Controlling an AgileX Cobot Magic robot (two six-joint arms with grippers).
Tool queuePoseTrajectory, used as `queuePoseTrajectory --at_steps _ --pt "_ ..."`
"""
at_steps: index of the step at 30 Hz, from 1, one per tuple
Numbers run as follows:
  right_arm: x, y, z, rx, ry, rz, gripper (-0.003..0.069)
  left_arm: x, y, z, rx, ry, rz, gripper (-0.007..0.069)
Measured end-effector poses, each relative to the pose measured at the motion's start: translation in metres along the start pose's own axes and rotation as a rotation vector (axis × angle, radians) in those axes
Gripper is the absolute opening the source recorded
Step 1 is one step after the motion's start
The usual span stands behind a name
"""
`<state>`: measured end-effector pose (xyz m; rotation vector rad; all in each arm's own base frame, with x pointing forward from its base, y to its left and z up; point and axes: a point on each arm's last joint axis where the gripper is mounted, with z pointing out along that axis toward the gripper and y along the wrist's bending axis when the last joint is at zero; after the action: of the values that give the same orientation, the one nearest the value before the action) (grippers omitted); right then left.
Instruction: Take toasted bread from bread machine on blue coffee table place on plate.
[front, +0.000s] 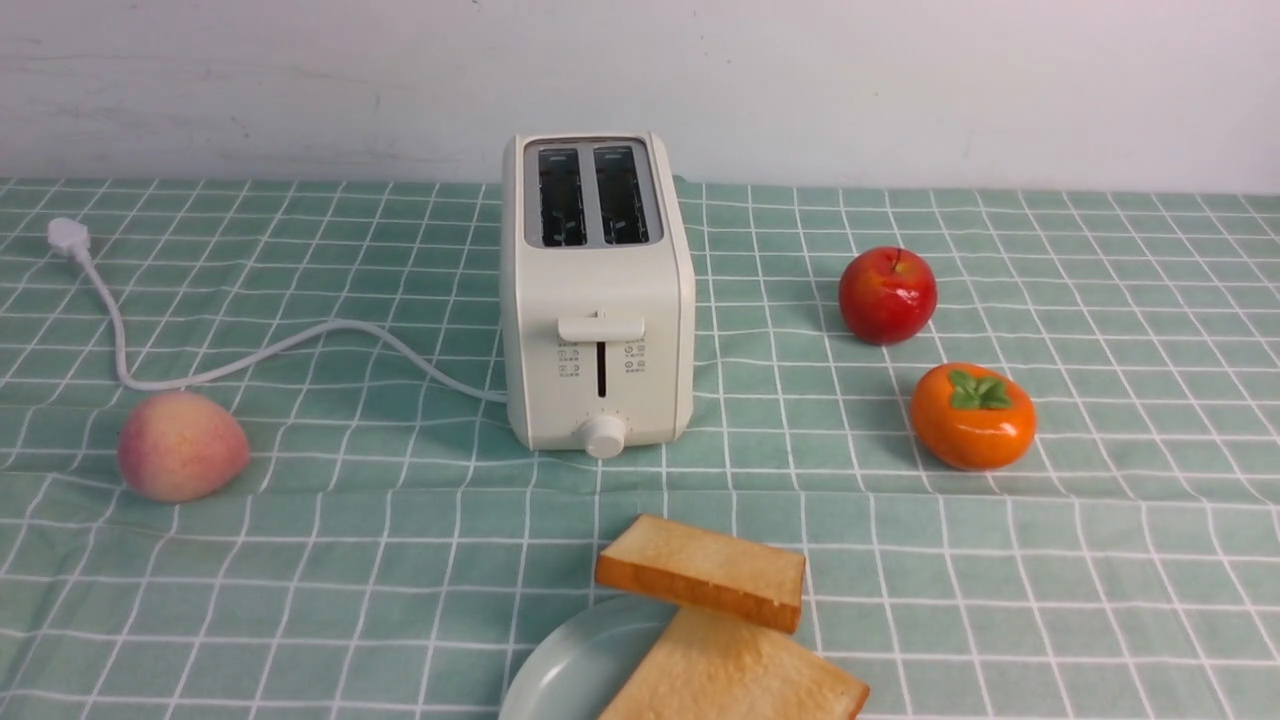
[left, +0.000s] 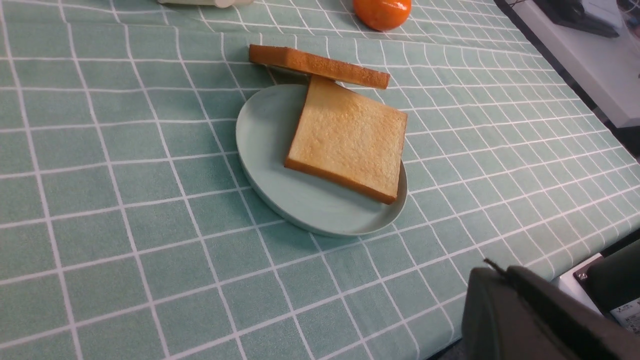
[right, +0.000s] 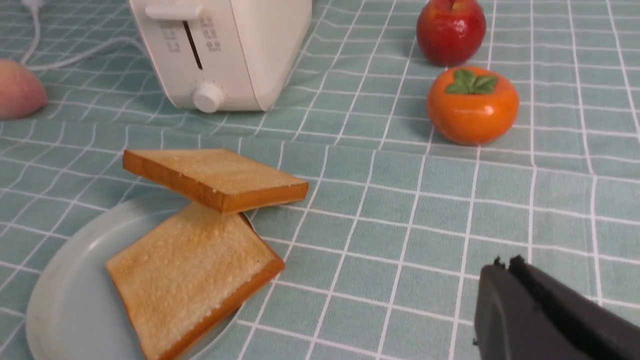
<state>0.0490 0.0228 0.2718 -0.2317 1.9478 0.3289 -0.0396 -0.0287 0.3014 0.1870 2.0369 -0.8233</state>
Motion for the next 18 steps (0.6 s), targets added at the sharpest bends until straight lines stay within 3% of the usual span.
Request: queuePoseTrajectory --at_steps 18 --pt "0.014 -0.002 0.007 0.003 0.061 0.004 -0.0008 0.009 0.012 0.016 -0.021 0.049 -0.033 -0.0014"
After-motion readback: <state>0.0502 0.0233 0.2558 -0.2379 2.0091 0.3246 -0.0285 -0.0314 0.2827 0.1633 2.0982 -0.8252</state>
